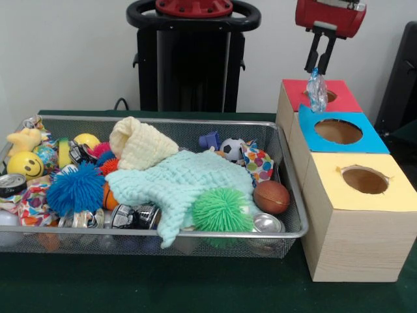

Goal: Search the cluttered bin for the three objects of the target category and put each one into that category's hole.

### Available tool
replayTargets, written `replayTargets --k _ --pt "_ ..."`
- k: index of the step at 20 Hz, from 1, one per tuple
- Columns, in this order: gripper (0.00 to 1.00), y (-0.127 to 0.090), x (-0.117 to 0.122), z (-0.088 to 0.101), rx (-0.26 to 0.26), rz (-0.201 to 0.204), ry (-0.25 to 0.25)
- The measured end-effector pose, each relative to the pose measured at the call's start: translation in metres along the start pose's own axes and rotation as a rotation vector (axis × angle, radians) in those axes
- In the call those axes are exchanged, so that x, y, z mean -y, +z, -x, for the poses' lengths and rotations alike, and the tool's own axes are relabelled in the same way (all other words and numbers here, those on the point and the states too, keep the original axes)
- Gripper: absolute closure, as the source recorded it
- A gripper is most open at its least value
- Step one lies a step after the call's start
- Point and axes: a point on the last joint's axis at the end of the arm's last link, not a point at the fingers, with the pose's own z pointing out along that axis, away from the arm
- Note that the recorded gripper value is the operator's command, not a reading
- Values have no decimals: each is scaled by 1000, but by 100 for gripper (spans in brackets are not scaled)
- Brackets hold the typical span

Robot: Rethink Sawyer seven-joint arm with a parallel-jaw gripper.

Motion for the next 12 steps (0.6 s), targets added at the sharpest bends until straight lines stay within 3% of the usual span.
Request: replayTargets --k 12 --pt "100 10 -9 7 11 -19 7"
